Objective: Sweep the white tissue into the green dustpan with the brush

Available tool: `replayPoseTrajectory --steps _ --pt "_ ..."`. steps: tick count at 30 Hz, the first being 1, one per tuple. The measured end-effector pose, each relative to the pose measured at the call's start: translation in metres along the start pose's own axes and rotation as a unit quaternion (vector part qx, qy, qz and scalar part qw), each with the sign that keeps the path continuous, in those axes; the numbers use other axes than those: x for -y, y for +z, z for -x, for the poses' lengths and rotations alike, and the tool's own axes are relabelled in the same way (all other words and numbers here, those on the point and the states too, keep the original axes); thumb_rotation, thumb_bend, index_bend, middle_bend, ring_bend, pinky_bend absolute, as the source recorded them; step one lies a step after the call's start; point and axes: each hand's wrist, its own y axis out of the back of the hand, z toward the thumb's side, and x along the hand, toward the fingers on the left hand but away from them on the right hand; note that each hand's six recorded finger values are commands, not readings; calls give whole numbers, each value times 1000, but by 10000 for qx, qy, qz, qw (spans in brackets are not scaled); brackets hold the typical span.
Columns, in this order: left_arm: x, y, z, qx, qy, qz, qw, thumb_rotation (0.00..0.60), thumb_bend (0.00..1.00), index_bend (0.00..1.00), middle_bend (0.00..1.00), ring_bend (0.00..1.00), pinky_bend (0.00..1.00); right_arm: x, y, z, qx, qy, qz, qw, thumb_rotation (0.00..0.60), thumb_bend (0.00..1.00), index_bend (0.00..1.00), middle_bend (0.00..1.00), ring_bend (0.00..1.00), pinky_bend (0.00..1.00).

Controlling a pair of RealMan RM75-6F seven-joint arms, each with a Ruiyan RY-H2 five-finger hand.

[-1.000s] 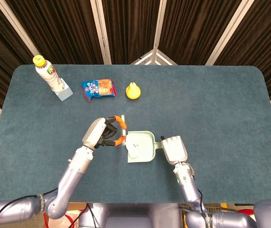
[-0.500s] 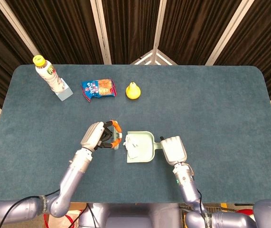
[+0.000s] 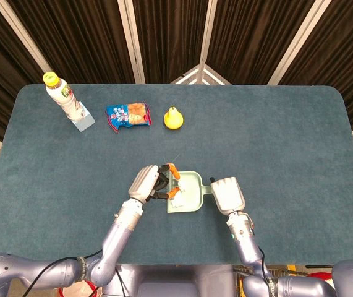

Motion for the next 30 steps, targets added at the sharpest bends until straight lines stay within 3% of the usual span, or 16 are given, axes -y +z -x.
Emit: replayPoseTrajectory --steps 15,24,26,30 --pt "0 32 -2 247 130 634 9976 600 499 780 1000 980 1000 -3 -1 -2 29 1 9 10000 600 496 543 847 865 846" --pt "-37 41 8 514 396 690 9955 600 498 780 1000 981 1000 2 -3 -3 77 43 3 10000 600 495 537 847 865 846" --pt "-47 41 10 554 466 651 9952 600 498 780 1000 981 1000 3 -2 -4 68 52 -9 10000 600 494 483 847 865 846" --pt "-71 38 14 593 628 588 9945 600 498 780 1000 981 1000 3 -1 -5 94 83 -47 9999 600 494 280 847 865 846"
